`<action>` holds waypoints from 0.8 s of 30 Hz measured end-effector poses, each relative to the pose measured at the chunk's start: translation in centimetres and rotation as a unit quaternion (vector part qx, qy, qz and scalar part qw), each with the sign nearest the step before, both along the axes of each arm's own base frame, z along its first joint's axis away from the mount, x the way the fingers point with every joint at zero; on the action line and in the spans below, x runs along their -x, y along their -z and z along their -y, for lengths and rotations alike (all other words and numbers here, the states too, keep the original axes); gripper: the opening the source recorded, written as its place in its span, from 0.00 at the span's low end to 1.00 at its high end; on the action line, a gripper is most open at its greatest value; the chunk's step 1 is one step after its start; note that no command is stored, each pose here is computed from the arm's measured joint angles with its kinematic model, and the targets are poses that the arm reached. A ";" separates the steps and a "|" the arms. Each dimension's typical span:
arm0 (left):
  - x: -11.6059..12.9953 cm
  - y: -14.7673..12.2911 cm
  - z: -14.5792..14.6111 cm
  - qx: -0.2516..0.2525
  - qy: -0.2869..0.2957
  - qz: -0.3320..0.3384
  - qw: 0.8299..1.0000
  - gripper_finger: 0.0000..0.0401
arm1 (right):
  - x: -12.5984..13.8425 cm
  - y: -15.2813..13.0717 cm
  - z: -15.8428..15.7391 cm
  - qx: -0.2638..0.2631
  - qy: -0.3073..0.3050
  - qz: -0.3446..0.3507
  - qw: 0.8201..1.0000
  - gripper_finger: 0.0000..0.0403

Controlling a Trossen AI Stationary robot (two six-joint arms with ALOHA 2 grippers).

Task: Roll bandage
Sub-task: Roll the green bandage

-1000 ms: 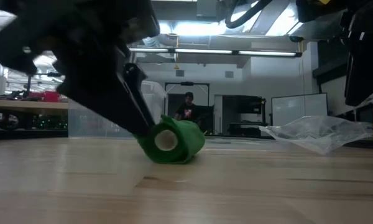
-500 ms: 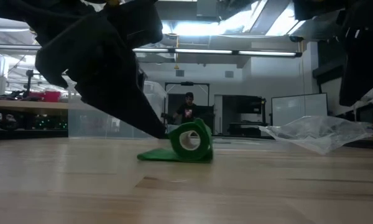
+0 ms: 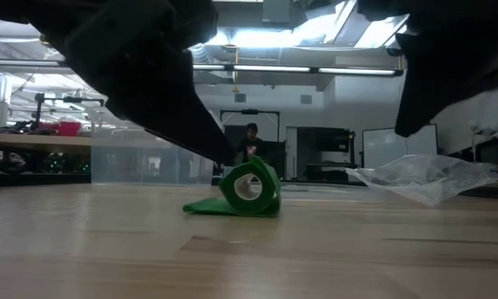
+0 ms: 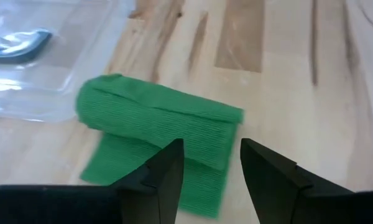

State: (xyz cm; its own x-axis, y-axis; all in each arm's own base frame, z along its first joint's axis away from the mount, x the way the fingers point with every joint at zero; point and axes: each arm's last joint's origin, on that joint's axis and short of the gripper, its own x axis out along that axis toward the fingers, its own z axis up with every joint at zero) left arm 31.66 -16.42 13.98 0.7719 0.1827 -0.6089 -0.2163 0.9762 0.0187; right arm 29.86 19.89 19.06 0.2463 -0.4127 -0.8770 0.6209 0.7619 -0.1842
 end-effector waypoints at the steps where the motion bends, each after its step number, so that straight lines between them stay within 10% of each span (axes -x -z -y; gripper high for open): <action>1: -0.1 0.1 0.0 -0.002 -0.004 0.003 1.000 0.38 | 0.0 0.0 0.0 0.001 0.000 0.000 1.000 0.41; 24: -0.7 1.5 0.0 -0.093 -0.025 0.027 0.995 0.38 | -0.3 0.0 -0.3 -0.017 -0.002 0.018 1.000 0.41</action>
State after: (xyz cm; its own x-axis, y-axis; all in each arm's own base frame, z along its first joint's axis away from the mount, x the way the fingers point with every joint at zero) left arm 32.37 -16.43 12.47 0.7902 0.3270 -0.5183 -0.2700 0.9450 0.1846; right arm 30.20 20.22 19.04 0.2799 -0.3823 -0.8806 0.6229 0.7703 -0.1364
